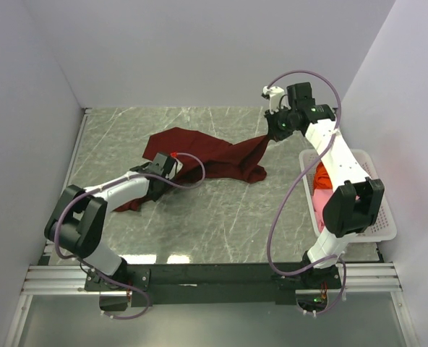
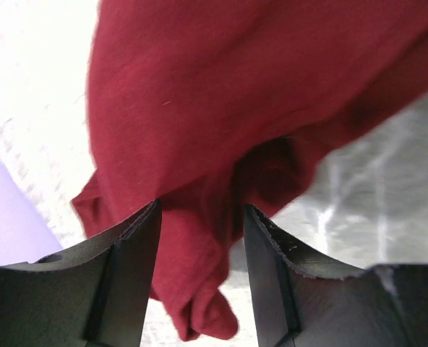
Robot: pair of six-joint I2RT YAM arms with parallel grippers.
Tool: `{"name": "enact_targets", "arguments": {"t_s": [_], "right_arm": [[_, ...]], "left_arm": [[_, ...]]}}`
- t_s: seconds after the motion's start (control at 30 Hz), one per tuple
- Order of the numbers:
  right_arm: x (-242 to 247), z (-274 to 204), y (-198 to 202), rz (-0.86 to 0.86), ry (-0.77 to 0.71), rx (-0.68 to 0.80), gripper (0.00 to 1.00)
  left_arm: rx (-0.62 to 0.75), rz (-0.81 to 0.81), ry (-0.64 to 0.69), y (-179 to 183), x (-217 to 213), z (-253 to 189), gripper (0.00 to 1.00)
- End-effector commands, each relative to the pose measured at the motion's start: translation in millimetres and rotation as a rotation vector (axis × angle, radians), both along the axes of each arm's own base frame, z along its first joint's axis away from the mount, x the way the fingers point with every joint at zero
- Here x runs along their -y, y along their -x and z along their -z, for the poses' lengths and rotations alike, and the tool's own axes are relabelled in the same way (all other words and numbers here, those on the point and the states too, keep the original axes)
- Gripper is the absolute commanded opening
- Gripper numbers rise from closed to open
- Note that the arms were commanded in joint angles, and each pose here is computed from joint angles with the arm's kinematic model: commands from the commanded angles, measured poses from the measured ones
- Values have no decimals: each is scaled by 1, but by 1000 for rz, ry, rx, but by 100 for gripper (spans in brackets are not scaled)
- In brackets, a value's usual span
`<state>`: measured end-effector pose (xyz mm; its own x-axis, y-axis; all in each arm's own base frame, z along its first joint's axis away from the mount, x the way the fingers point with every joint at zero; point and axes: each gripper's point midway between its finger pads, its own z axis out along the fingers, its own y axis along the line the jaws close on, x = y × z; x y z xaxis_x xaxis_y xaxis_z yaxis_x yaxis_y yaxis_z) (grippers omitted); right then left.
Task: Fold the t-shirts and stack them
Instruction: Flatten the tshirt out
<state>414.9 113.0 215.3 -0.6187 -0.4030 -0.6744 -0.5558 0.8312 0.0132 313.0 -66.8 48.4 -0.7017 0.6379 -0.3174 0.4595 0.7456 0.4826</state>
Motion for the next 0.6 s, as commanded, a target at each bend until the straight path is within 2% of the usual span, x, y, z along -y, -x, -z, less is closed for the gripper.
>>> {"name": "enact_targets", "arguments": {"t_s": [0.0, 0.27, 0.57], "right_arm": [[7, -18, -12, 27, -5, 55, 0], [8, -22, -13, 39, -13, 62, 0], [8, -28, -17, 53, -21, 71, 0]], "left_arm": [[133, -41, -62, -16, -12, -20, 55], [201, -44, -50, -18, -19, -45, 53], [130, -51, -34, -19, -37, -29, 50]]}}
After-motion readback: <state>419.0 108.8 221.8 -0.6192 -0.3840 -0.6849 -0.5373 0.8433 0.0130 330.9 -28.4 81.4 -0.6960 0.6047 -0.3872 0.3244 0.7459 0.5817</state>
